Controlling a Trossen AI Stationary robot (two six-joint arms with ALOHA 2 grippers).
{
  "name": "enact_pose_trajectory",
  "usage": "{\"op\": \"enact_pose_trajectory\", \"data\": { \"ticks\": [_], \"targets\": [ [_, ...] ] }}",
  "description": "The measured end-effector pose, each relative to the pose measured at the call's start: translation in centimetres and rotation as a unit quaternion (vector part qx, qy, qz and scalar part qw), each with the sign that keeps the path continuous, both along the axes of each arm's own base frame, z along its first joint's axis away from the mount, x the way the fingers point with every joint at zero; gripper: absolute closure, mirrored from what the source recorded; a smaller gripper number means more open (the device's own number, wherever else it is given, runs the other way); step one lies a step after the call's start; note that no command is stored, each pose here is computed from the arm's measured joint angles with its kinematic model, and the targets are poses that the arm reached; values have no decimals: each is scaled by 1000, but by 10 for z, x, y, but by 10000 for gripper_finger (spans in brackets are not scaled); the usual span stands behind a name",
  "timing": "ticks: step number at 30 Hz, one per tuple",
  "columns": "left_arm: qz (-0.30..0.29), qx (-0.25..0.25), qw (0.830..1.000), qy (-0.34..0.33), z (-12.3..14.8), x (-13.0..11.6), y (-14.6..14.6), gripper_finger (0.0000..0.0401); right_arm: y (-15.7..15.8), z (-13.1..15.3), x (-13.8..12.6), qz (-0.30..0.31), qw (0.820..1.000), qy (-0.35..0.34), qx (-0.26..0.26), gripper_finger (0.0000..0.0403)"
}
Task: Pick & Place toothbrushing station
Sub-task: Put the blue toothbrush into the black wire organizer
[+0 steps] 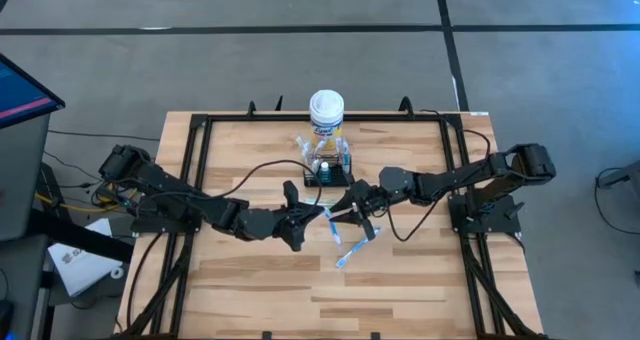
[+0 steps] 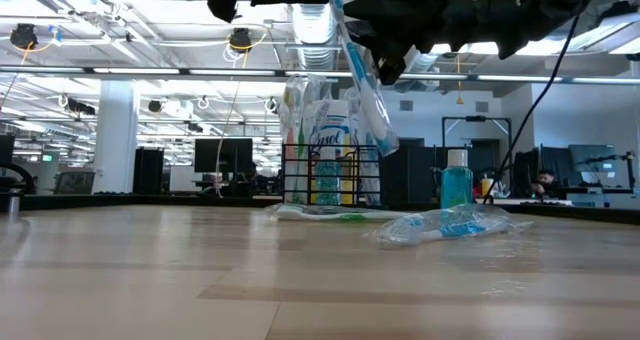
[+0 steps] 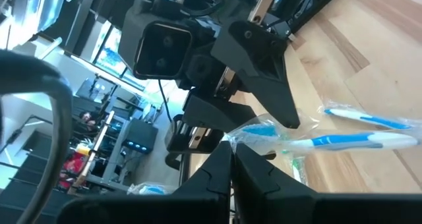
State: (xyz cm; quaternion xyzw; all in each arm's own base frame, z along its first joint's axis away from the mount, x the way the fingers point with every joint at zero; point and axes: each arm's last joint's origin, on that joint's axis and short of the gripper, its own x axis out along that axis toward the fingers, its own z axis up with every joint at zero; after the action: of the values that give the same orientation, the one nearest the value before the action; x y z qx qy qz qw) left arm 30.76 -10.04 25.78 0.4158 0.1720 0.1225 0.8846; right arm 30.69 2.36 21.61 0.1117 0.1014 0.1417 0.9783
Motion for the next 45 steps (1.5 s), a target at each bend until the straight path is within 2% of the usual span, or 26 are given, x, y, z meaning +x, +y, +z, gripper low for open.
{"op": "enact_pose_trajectory", "data": {
  "ticks": [15, 18, 23, 32, 41, 45],
  "targets": [
    [7, -16, 1000, -10, 1, 1, 2, 401, -1, 0, 0, -15, 1000, 0, -8, 303],
    [5, -17, 1000, -10, 1, 1, 2, 401, -1, -1, 0, -20, 1000, 0, -13, 326],
    [3, -17, 1000, -8, 0, 1, 2, 401, -2, -2, 0, -17, 999, 1, -33, 392],
    [8, -19, 1000, -11, 0, 1, 2, 388, -2, -2, 0, -15, 999, -2, -41, 399],
    [64, -3, 998, -19, 1, -2, 1, 361, -2, -1, 0, -15, 999, -4, -41, 402],
    [81, -20, 996, -31, 1, -3, 0, 344, -2, -1, 0, -16, 999, -5, -41, 402]
  ]
}}
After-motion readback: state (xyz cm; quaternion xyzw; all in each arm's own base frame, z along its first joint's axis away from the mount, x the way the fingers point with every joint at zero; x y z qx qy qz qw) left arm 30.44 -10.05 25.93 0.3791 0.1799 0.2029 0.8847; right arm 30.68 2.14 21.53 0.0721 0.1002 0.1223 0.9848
